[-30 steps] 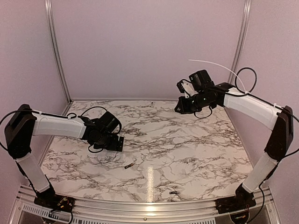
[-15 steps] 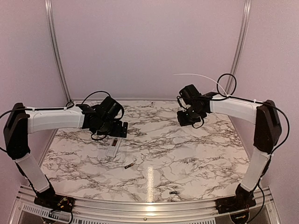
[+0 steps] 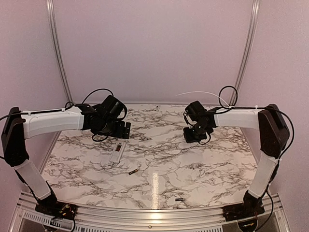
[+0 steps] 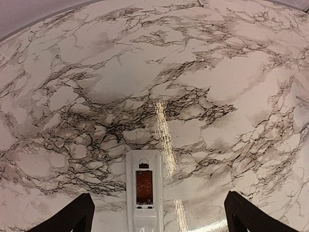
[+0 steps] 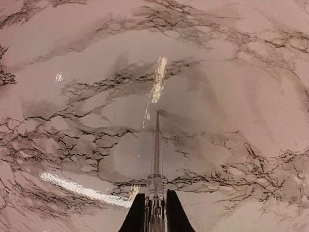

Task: Unload the batteries from the remote control

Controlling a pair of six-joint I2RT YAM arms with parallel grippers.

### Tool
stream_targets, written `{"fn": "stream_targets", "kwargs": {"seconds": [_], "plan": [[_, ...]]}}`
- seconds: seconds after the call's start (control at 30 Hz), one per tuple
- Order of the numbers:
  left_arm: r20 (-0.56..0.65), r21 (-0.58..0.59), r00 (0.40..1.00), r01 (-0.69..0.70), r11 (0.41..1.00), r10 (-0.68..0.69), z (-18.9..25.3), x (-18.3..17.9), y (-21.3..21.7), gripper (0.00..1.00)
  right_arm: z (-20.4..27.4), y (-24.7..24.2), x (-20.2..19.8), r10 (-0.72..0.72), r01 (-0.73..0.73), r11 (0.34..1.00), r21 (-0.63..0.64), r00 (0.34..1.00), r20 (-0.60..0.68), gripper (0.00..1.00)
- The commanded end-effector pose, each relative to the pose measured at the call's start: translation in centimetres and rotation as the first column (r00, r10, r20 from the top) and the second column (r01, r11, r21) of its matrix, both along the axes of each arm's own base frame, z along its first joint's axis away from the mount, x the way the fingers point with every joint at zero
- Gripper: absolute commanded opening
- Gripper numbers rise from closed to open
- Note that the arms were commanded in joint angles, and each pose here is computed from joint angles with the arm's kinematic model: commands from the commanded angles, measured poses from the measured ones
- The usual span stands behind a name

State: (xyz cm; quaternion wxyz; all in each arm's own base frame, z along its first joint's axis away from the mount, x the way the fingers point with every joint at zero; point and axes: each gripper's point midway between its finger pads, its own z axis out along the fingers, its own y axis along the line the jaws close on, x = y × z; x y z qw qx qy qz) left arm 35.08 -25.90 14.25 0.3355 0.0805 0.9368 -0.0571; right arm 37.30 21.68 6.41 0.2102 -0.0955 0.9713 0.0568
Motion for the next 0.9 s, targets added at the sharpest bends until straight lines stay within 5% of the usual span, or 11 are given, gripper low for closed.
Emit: {"fn": "stream_targets", "kwargs": {"seconds": [0.0,0.87], "plan": [[0.024,0.005,1.000,0.003,1.000,-0.003,1.6,-0.2,0.6,0.99,-1.6,-0.1,-1.5,-0.025,0.028,0.998,0.048,0.998,-0.058,0.00],[0.034,-0.009,0.999,0.035,0.999,-0.034,2.4,0.1,-0.2,0.99,-9.3,-0.9,-6.9,0.007,-0.001,1.000,0.018,0.945,-0.328,0.04]]}}
